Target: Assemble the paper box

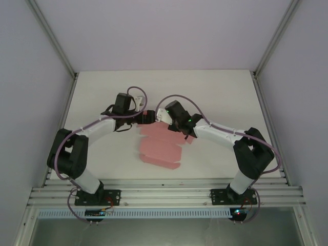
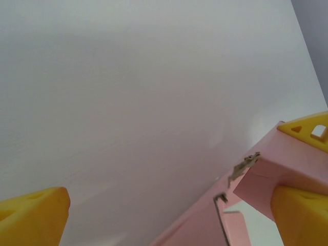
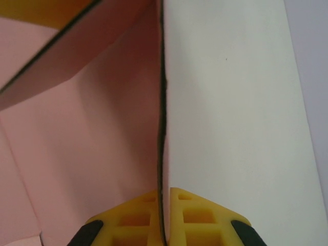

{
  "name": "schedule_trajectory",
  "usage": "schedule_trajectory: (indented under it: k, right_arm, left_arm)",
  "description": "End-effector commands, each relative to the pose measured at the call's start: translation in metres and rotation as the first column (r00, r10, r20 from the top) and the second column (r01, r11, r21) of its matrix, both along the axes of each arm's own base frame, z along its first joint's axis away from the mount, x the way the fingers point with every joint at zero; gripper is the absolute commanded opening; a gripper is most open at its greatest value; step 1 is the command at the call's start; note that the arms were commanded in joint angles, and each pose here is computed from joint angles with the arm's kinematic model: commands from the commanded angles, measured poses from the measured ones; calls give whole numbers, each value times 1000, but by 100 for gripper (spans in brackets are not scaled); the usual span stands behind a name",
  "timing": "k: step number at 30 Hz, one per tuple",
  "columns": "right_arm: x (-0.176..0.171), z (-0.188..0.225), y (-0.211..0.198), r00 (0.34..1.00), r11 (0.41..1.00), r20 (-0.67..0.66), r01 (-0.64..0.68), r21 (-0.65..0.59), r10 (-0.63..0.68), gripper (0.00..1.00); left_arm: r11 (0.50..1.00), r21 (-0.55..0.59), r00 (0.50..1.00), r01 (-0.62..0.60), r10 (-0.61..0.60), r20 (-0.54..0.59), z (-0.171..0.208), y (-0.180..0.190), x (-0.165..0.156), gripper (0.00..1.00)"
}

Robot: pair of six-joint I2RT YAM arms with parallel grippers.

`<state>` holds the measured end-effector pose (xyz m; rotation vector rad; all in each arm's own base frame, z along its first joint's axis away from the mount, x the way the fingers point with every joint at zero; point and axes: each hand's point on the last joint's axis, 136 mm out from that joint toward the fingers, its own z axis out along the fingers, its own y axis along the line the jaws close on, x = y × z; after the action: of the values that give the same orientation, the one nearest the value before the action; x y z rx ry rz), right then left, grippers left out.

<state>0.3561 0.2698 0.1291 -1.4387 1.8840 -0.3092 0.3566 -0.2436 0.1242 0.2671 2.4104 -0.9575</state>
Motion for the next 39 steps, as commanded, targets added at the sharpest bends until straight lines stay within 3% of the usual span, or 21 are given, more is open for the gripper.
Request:
schedule_trajectory:
  k: [1, 6, 18, 26, 36, 39]
  right_arm:
    - [-11, 13, 17, 999, 992, -16, -31, 120, 34, 2]
    - [-14, 14, 17, 999, 989, -18, -26, 147, 29, 2]
    - [-4, 17, -9, 998, 993, 2, 59, 106, -59, 2]
    - [-2, 21, -13, 997, 990, 4, 76, 121, -77, 2]
    - [4, 19, -18, 995, 987, -7, 98, 126, -98, 2]
    - [3, 18, -17, 995, 986, -16, 97, 136, -96, 2]
  left_arm:
    - [998, -6, 997, -69, 69, 17, -2, -3, 8, 100]
    - [995, -82, 997, -65, 68, 44, 11, -11, 4, 100]
    - [997, -9, 993, -80, 81, 82, 29, 28, -28, 100]
    - [945, 115, 952, -307, 305, 35, 9, 96, -40, 100]
    - [874, 83, 871, -479, 485, -76, -34, 144, -44, 100]
    - [887, 34, 881, -460, 461, -108, -42, 138, -39, 100]
